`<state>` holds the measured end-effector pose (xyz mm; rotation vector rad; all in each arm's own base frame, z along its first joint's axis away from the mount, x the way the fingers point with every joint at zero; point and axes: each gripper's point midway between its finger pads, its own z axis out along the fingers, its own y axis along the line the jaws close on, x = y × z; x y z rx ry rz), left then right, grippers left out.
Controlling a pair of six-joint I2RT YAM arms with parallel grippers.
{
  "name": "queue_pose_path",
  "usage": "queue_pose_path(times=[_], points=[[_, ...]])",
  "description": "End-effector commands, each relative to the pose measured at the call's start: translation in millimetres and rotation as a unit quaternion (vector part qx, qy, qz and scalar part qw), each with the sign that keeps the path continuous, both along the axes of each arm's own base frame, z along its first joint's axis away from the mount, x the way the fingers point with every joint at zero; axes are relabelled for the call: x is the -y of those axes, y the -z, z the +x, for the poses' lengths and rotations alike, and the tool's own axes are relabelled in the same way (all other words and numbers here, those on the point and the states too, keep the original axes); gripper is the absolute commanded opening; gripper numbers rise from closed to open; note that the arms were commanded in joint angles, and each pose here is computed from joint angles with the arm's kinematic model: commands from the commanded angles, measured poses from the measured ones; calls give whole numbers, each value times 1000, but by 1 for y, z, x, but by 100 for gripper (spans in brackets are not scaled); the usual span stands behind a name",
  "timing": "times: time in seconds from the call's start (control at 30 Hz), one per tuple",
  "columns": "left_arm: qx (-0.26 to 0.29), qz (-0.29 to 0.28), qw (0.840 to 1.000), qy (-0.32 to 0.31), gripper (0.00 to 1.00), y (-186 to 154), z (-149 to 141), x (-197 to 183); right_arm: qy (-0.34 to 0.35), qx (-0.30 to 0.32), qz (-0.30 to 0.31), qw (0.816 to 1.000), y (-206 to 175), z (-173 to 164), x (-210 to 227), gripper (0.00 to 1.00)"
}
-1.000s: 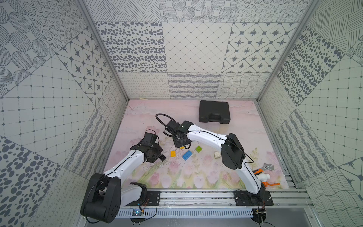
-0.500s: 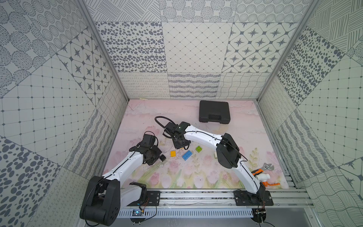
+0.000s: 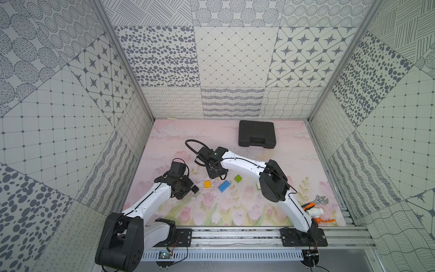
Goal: Assemble the number 4 with lego
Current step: Move the lego brick at the center of the board.
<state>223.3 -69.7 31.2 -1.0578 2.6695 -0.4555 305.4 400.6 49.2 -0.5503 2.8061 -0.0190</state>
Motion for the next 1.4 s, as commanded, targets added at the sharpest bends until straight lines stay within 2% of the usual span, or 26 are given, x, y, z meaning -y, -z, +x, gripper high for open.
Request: queue_pose_path(times=[0.0,0.2,0.57,0.9,1.37], points=[[-29,-6,999,13,0,7,-19,1,-15,-5,-5,1000,10,0,7,27],[-35,-6,999,12,0,10,-29,-1,-26,17,13,999,-19,6,6,28],[-56,-23,998,15,0,18,-45,3,-42,7,3,999,-6,11,9,28],[-70,-38,997,21,0,27,-50,8,-59,22,24,998,-38,10,8,29],[-82,-44,995,23,0,34,-47,12,-91,1,3,996,-9,13,6,29]])
